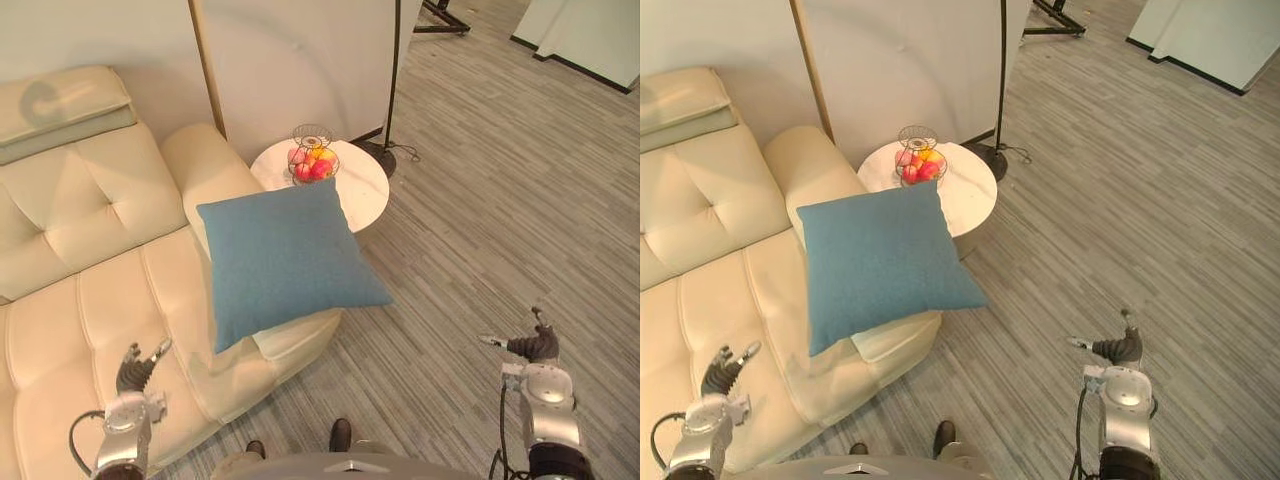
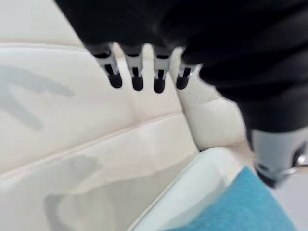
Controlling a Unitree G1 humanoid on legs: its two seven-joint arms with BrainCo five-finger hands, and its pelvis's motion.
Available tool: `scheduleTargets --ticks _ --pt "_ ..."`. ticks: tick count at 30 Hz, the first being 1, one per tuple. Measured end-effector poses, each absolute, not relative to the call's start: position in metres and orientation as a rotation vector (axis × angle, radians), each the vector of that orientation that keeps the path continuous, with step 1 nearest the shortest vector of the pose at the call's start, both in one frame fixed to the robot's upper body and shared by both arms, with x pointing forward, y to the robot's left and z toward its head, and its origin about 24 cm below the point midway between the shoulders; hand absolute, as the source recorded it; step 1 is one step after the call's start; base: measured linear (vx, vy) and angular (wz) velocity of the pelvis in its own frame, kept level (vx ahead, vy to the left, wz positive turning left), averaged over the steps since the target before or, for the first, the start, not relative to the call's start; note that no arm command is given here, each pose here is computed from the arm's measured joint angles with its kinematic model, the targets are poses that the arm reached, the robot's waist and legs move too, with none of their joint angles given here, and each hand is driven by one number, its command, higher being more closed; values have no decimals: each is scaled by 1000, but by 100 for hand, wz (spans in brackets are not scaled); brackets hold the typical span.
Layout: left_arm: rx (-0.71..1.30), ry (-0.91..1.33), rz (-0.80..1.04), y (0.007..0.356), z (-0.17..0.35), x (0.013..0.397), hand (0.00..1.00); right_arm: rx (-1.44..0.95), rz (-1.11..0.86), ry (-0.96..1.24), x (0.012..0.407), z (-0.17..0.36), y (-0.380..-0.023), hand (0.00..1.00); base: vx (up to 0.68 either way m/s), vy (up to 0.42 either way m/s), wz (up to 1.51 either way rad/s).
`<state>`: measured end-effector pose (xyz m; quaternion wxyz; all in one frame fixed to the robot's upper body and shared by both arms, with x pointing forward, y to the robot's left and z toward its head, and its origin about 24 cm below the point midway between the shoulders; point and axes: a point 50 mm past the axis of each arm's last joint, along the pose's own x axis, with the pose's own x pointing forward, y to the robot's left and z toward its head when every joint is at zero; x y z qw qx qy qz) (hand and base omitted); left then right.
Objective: Pick up cushions and gather them together orderly.
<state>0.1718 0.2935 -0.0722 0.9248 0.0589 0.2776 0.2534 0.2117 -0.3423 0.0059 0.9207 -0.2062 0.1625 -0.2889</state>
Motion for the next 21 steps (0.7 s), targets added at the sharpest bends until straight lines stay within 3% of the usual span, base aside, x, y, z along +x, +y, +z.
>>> scheduleTargets --ticks 8,13,21 --pt "84 419 428 269 -48 220 0 -436 -464 150 273 45 -310 0 -59 -18 8" --pt "49 250 381 246 -10 272 0 -417 -389 -64 326 101 -271 0 -98 -19 3" --pt "-5 77 321 215 39 322 0 -377 -367 -277 371 179 -235 0 -79 7 0"
